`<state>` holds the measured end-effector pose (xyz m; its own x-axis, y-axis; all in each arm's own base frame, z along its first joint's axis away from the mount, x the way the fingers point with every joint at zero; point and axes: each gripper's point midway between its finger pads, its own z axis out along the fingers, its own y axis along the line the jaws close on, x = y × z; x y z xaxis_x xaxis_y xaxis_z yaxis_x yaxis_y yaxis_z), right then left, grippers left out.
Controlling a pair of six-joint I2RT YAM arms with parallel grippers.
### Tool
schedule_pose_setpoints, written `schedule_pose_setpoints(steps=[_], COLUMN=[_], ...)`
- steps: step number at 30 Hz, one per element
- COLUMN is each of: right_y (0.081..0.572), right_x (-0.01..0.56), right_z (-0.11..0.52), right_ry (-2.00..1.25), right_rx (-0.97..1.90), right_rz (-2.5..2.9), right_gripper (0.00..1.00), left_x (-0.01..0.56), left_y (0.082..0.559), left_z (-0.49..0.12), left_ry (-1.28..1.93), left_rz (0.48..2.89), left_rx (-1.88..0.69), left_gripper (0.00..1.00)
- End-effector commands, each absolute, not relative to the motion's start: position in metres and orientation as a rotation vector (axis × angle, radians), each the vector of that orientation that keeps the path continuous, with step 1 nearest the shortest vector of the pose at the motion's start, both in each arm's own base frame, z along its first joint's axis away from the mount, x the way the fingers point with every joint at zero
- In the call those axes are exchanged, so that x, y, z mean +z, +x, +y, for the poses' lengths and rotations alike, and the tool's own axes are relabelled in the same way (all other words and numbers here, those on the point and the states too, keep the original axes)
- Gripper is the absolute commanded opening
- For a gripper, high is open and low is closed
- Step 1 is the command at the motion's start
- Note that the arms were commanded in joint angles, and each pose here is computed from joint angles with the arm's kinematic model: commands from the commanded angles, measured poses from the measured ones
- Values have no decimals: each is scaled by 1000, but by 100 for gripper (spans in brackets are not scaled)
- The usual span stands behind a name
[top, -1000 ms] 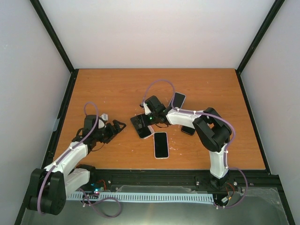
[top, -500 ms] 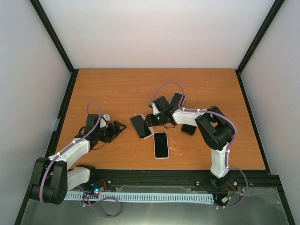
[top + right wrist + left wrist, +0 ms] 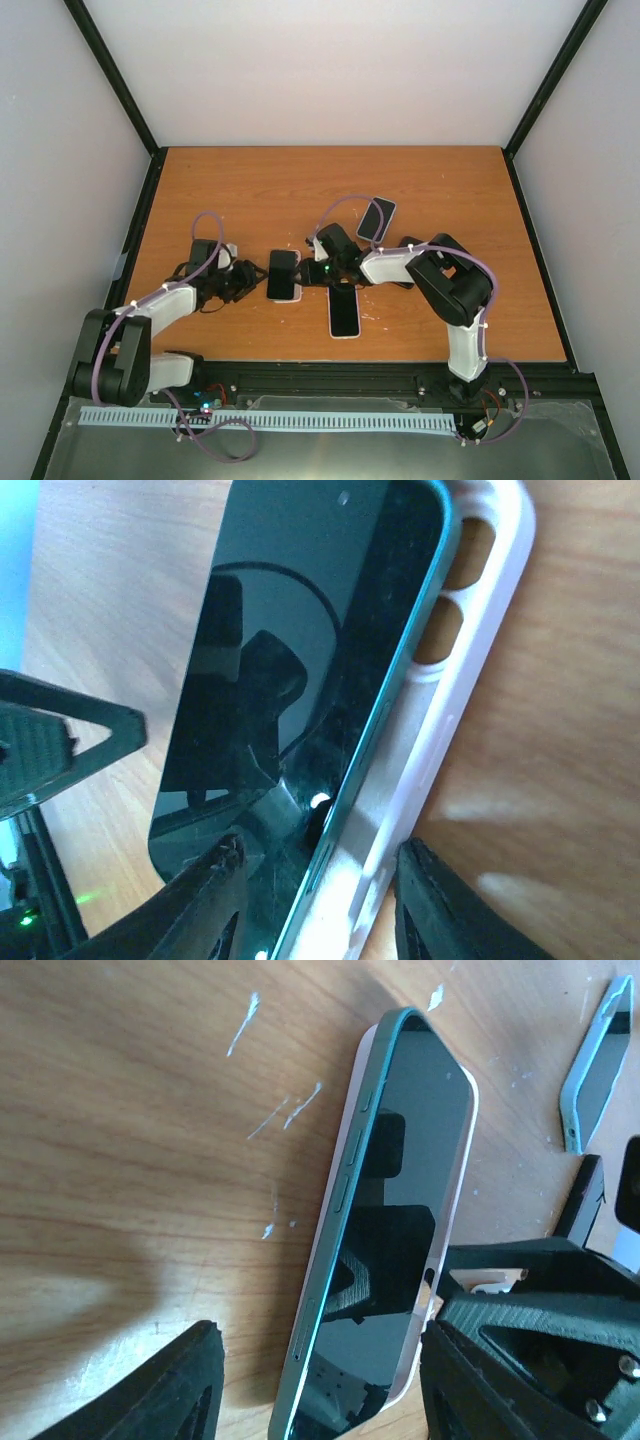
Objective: Put the phone into the phone case
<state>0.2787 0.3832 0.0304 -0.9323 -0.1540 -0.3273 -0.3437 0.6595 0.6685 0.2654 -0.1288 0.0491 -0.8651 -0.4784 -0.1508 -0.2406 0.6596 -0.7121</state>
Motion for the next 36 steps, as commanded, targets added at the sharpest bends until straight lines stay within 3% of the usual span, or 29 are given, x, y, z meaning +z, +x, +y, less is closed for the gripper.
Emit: schedule_pose_setpoints(steps=[1, 5, 10, 17, 23, 36], right_y=[270, 286, 309, 313, 308, 294], right_x=[32, 32, 29, 22, 18, 17], right_z=[383, 370, 365, 378, 381, 386], right_ry=[-293, -254, -187, -171, -160, -129], right_rx=[1182, 1042, 944, 1027, 1075, 1146], right_rz=[2654, 2640, 2615, 2606, 2619, 2626], right_gripper=[41, 40, 31, 26, 24, 20], left_x=[56, 56, 52, 48, 51, 55], left_y=[274, 281, 294, 303, 303, 296], left_z=[-135, -137, -135, -138, -146, -176], left_ry=[-494, -447, -451, -436, -421, -366], left_rz=[2535, 2527, 2528, 2532, 2523, 2538], left_rx=[-1068, -1064, -1034, -1046, -1108, -1229], left_gripper=[52, 44, 40, 24, 16, 11])
